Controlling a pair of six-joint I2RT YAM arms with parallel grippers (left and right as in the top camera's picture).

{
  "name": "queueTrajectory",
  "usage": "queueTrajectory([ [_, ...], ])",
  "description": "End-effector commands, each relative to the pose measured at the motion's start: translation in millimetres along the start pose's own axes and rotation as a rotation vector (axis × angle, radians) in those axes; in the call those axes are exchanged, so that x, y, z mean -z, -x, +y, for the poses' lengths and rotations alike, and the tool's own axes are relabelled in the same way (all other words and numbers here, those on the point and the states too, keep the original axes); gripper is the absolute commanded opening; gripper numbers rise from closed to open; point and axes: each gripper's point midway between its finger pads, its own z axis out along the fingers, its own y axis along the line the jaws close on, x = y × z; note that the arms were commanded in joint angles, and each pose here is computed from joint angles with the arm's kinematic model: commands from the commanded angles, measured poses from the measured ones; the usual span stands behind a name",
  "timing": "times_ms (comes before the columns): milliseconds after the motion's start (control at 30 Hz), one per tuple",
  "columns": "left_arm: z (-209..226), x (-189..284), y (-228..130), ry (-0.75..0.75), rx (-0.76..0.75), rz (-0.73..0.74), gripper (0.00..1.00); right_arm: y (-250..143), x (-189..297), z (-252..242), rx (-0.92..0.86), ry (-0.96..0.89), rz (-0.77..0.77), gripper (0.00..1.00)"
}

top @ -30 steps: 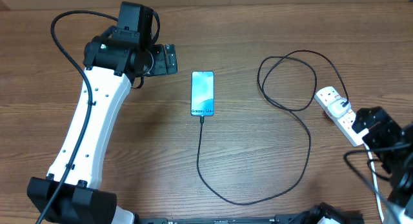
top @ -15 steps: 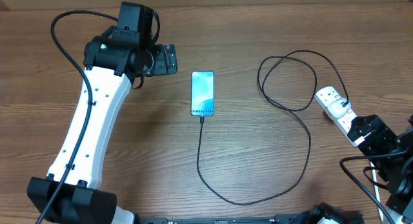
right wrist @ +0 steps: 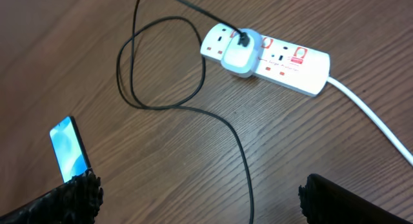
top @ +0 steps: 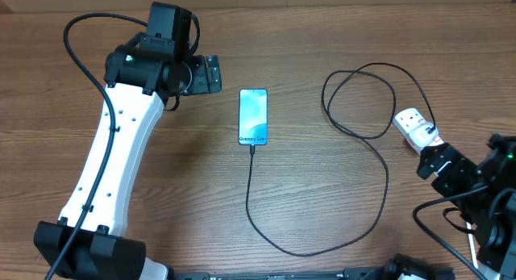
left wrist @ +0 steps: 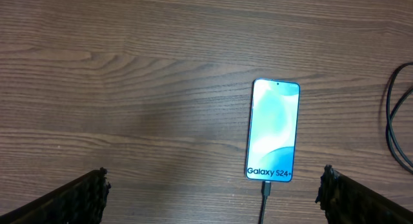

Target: Plug charger to phone and switch on socket

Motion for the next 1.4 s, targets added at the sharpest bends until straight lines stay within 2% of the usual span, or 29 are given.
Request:
queueTrajectory([
  [0, 1.8, -2.3, 1.1, 0.014, 0.009, 0.000, 0.99, 6.8, 6.2, 6.2, 0.064, -0.011, -0.041, 1.00],
  [167, 1.8, -2.3, 1.1, 0.014, 0.009, 0.000, 0.99, 12.9, 6.8, 20.4, 0.107, 0.040, -0.080, 1.00],
  [533, 1.8, -2.3, 1.1, 0.014, 0.009, 0.000, 1.00, 10.2, 13.4, 48.0, 0.224, 0.254, -0.379, 1.00],
  [733, 1.8, -2.3, 1.1, 0.014, 0.009, 0.000, 0.99, 0.4, 4.7, 61.6, 0.386, 0.377, -0.530, 1.00],
  [1067, 1.8, -2.3, 1.1, 0.014, 0.009, 0.000, 1.00, -11.3, -7.3, 69.6, 0.438, 0.506, -0.756, 1.00],
  [1367, 1.7, -2.3, 1.1, 0.013, 0.009, 0.000, 1.00, -19.8, -20.6, 70.5, 0.468, 0.556, -0.877, 1.00],
])
